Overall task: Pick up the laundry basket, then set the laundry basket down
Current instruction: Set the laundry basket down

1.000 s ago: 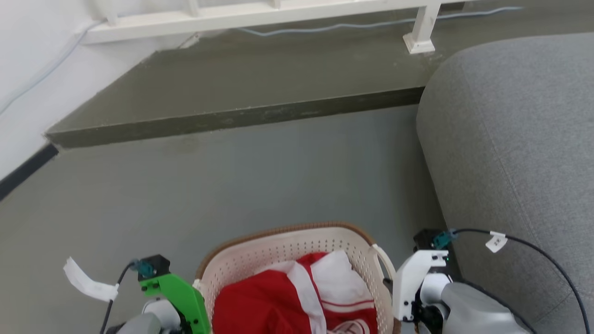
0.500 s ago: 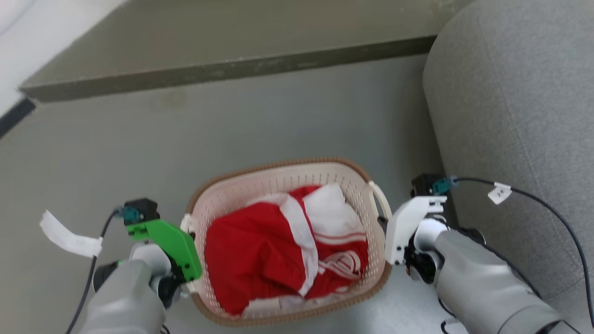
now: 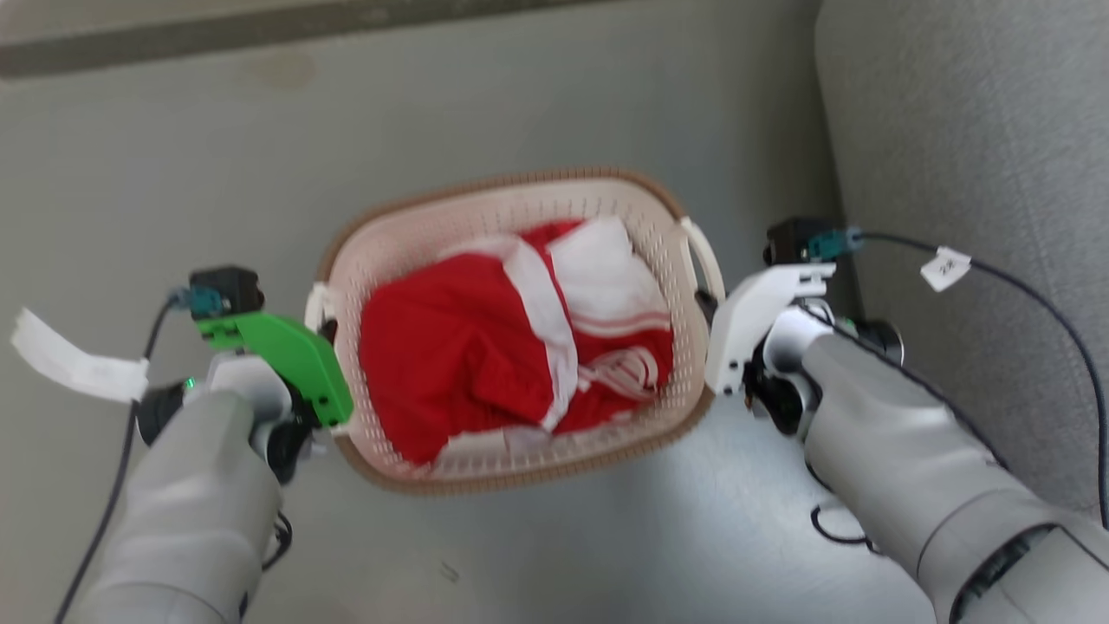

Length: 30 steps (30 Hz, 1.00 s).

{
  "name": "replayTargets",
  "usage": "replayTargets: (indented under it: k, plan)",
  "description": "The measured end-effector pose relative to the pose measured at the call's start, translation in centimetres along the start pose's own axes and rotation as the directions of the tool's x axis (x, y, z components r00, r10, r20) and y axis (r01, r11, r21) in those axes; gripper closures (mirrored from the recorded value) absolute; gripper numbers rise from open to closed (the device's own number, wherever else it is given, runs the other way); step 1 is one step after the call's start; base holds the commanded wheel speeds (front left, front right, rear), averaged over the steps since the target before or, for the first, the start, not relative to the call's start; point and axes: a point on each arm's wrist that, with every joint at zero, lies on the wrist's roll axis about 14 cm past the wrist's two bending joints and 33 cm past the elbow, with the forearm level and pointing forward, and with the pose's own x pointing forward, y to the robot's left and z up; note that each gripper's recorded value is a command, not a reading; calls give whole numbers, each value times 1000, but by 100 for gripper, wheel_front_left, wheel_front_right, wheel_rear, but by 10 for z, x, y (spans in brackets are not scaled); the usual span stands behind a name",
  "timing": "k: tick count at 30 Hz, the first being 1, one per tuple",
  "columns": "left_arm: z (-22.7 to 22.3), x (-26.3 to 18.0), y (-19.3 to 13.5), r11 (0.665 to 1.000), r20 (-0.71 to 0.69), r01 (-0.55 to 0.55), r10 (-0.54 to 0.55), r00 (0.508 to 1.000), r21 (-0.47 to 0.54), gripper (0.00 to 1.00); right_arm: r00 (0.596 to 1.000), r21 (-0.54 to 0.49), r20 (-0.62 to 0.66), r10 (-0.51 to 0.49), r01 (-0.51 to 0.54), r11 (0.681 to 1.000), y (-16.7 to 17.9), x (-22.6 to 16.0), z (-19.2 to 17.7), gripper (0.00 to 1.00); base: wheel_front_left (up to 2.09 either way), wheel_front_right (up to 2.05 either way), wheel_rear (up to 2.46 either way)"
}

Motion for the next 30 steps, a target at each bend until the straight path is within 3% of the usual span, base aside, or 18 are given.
replayTargets:
  k: [30]
  plan:
    - [29,121,33,998,48,16,-18,999,53,100,997,-28,68,-42,44,999,-39,118,36,100,0,0,0]
